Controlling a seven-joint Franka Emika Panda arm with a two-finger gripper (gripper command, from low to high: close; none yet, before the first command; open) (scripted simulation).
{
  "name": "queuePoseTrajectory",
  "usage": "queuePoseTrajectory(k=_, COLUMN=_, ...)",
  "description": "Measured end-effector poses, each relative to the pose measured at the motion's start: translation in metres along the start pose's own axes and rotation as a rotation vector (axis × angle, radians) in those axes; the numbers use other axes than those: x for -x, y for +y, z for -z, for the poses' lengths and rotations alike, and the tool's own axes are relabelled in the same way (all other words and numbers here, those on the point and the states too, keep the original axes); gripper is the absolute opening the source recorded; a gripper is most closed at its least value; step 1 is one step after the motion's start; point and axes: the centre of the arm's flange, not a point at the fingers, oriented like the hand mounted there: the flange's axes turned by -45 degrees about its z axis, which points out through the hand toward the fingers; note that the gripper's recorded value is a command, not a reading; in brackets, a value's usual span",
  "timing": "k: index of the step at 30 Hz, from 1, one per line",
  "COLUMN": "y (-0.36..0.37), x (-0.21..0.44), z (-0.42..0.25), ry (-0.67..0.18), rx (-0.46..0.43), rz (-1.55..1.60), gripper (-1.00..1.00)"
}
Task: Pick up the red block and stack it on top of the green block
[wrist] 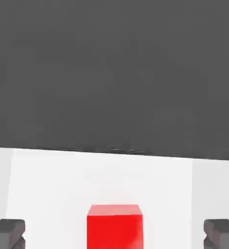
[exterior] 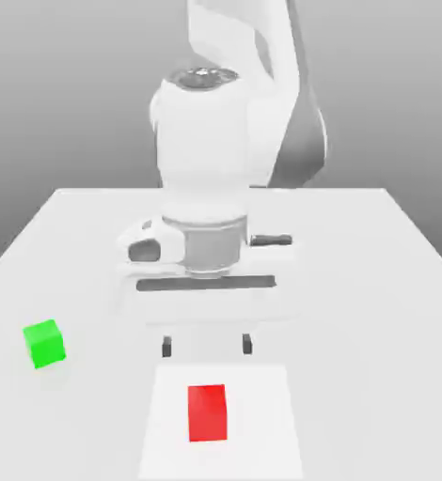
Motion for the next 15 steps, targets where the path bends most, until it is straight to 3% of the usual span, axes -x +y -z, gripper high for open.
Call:
queuePoseTrajectory(k=6, y=0.000, x=0.009, z=-0.073, ry=-0.029, rx=0.000, rz=0.004, gripper=0.00)
queuePoseTrajectory(k=7, y=0.000, x=0.009, z=-0.079, ry=-0.030, rx=0.000, rz=0.004, gripper=-1.00)
queuePoseTrajectory(k=15, y=0.000, x=0.009, z=-0.071, ry=-0.030, rx=0.000, rz=0.004, gripper=-1.00)
